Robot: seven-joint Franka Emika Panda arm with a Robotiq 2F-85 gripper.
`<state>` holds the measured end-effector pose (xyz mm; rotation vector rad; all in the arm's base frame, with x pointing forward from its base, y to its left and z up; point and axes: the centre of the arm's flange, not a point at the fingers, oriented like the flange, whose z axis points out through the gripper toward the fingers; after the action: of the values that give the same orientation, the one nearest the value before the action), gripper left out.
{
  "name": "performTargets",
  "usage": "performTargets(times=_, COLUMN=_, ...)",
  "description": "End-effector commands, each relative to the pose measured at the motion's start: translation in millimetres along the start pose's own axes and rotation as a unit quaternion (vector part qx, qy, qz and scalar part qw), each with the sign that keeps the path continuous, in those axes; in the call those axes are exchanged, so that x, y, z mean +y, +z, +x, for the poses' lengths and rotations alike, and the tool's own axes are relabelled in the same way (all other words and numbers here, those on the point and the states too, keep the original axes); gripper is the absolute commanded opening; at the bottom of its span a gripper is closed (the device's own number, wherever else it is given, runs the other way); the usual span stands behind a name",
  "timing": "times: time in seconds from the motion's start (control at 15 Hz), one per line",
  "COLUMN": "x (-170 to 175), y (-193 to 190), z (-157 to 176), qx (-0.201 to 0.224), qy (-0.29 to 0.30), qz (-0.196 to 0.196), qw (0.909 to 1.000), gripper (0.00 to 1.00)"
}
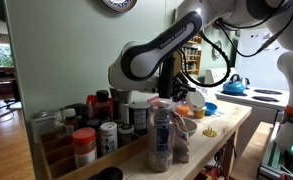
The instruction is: Pour the contents of the clear lunch box onto the white plate and then pour the contents of the white plate in the ceramic bowl on the left
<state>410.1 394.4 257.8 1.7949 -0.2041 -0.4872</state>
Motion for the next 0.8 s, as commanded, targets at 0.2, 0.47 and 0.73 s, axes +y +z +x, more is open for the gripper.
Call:
performTargets(times=0.2, x=16, y=-38, z=-16, qx=0.033, qy=0.001, qz=0.018, qw=0.9993, gripper=0.01)
performTargets(times=0.47, x=16, y=-42, z=-16, qx=0.031, qy=0.038, qz=-0.013, qw=0.9987, gripper=0.01)
performTargets(times=0.73, x=13, y=-44, z=-20, qx=0.053, qy=0.027, qz=-0.029, qw=0.9978, gripper=0.01)
